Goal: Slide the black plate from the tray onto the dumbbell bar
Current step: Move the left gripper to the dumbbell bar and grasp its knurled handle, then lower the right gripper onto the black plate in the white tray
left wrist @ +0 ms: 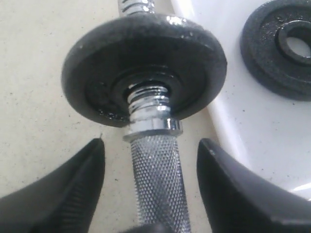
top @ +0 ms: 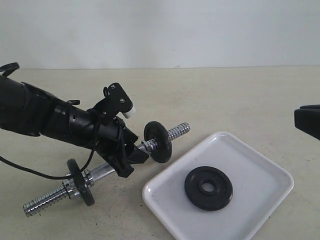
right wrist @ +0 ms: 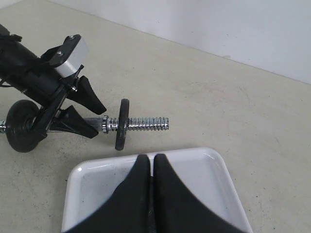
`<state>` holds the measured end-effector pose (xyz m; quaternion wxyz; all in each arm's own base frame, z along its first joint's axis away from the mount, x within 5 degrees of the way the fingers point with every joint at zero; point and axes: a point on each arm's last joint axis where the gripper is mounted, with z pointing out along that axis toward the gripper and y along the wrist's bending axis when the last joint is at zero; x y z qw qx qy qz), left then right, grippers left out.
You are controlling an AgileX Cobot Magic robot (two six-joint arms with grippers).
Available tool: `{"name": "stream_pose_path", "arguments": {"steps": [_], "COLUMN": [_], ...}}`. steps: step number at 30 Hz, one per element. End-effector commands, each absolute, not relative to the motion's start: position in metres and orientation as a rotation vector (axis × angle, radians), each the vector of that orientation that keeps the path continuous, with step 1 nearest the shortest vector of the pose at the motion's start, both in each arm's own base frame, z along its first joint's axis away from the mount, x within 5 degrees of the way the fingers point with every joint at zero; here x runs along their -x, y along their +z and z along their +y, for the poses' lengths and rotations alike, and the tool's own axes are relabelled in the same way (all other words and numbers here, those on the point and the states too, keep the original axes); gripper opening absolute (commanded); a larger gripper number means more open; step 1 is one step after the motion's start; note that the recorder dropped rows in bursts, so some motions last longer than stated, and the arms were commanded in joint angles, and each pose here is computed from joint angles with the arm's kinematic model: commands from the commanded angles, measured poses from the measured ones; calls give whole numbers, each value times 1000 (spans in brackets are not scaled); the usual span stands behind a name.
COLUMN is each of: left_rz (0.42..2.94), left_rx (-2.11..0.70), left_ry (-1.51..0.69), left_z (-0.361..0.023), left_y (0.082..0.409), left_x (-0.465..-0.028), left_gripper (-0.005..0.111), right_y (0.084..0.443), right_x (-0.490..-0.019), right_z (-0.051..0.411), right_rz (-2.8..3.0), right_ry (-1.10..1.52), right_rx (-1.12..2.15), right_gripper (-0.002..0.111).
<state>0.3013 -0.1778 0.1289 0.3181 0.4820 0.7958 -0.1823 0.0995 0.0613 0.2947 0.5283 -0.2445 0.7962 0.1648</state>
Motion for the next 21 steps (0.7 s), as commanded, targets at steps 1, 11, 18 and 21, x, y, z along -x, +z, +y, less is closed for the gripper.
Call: {"name": "stream_pose_path", "arguments": {"steps": [1,11,18,21], "left_rz": [2101,2158,2138,2125], "left_rx": [-1253,-1270,-1266,-1267], "left_ry": [-484,-535,-542,-538], "left_z": [-179,-181,-182,-183], "left_y": [129,107,112,116], "left_x": [-302,-300,-302,-302], "left_gripper": [52,52,52,52], "right_y": [297,297,297,297], "right_x": [-100,-100,-100,-100], "right_z": [62,62,62,62], "right_rz": [1896,1896,1896,1896], "right_ry": [394,394,394,394], "right_rx": [588,588,588,588], "right_gripper": [0,0,0,0]}}
